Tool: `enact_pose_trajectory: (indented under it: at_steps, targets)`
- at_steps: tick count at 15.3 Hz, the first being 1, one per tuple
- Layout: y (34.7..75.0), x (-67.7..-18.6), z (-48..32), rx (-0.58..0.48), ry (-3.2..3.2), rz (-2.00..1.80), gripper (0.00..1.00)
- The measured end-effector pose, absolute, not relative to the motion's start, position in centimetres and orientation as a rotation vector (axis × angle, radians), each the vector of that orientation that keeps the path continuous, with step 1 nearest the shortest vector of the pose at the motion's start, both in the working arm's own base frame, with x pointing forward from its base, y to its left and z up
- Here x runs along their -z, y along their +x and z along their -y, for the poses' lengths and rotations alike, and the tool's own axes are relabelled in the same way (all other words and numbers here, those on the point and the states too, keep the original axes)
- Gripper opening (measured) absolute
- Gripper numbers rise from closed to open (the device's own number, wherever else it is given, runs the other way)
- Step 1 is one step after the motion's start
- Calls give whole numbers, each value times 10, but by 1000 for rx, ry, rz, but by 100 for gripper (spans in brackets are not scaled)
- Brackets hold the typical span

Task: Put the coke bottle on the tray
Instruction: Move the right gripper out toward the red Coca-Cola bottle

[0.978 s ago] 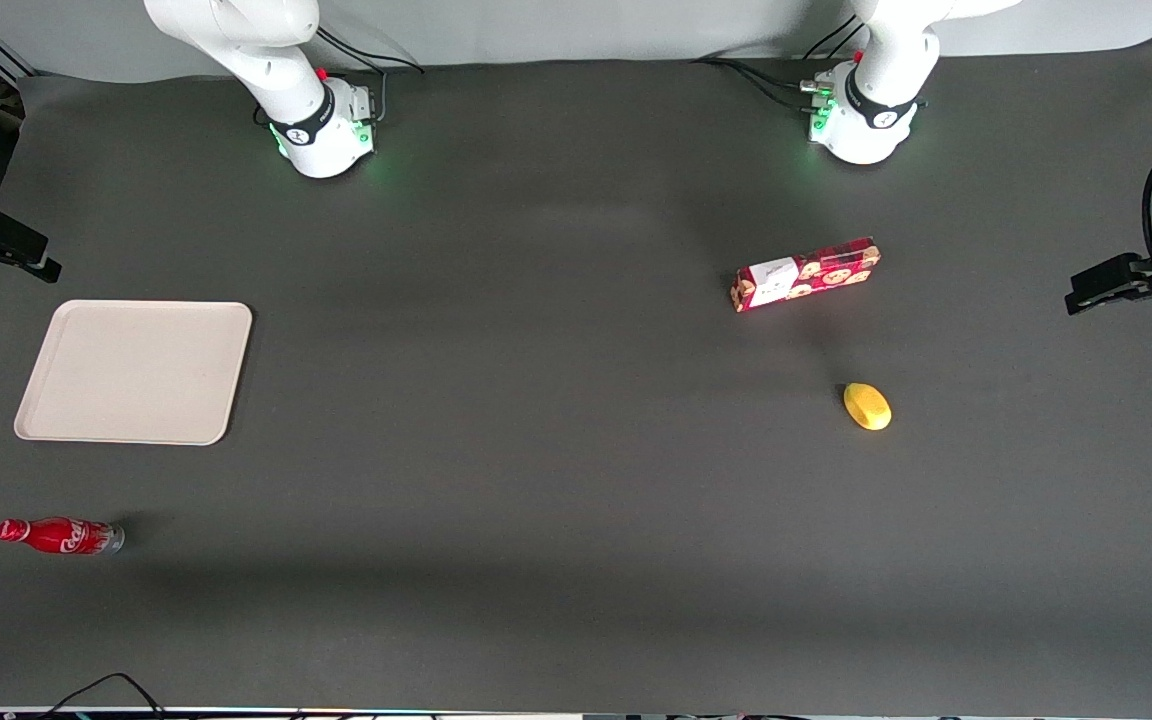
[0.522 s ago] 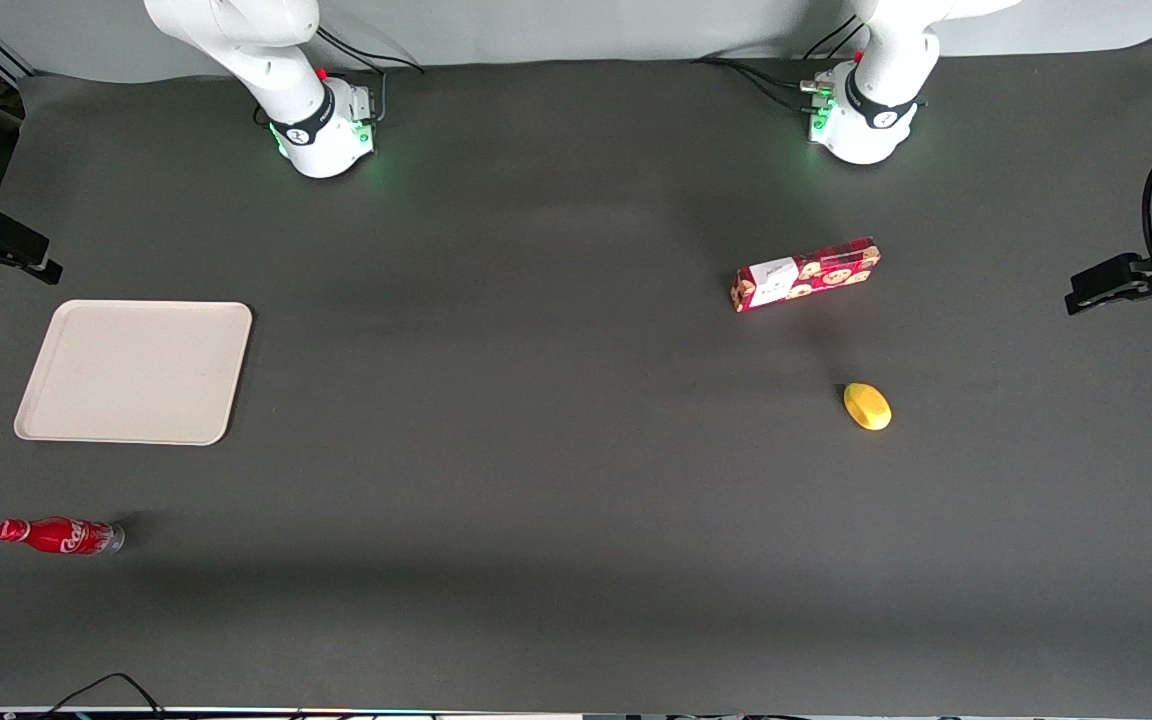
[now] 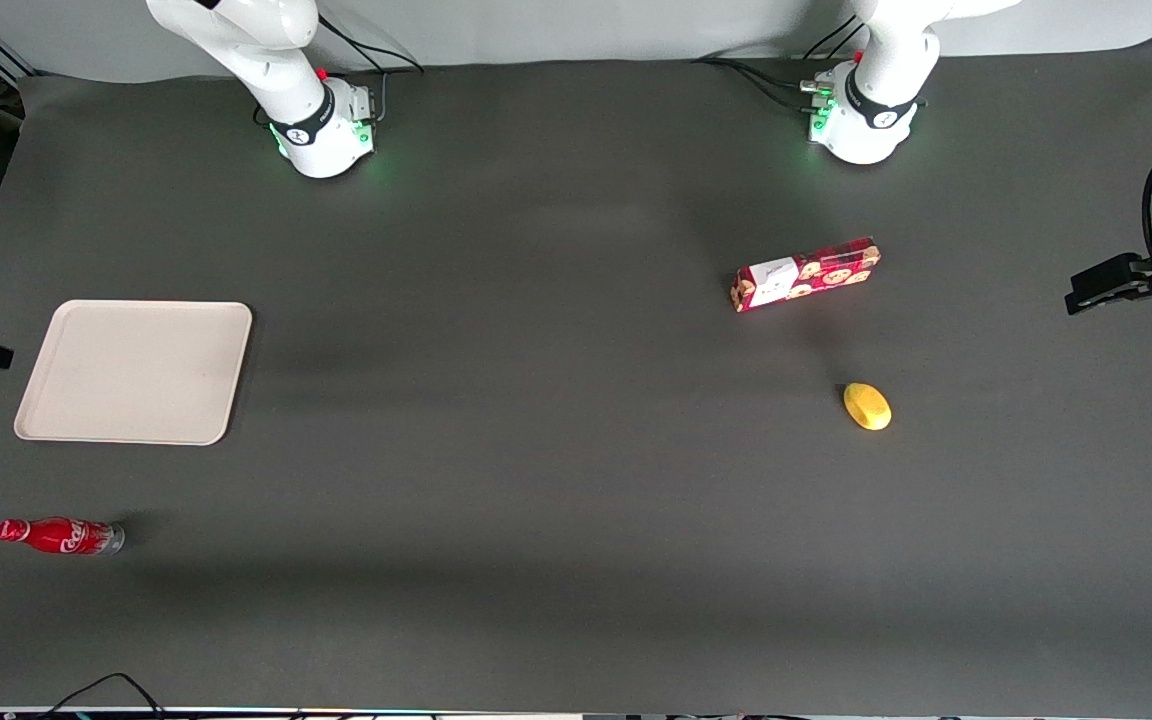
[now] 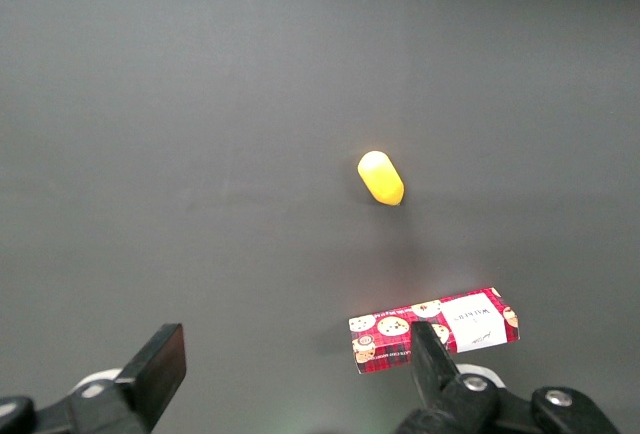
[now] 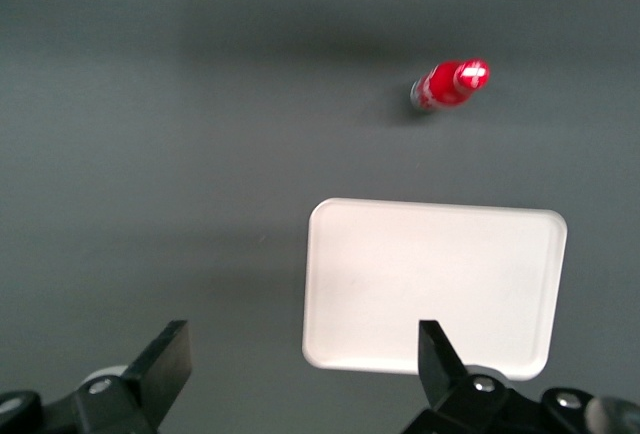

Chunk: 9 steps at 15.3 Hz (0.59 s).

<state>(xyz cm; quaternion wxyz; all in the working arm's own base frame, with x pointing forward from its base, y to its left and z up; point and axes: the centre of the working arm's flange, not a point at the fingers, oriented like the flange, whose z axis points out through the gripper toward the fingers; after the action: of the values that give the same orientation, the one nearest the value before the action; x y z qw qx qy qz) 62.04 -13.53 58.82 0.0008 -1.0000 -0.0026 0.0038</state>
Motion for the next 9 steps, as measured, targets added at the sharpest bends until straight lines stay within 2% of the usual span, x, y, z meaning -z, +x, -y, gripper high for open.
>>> enact_pose_trajectory:
  at_steps: [5, 9]
  targets:
    - [667, -526, 170, 35, -3145, 130, 100]
    - [690, -489, 201, 110, -3165, 207, 100]
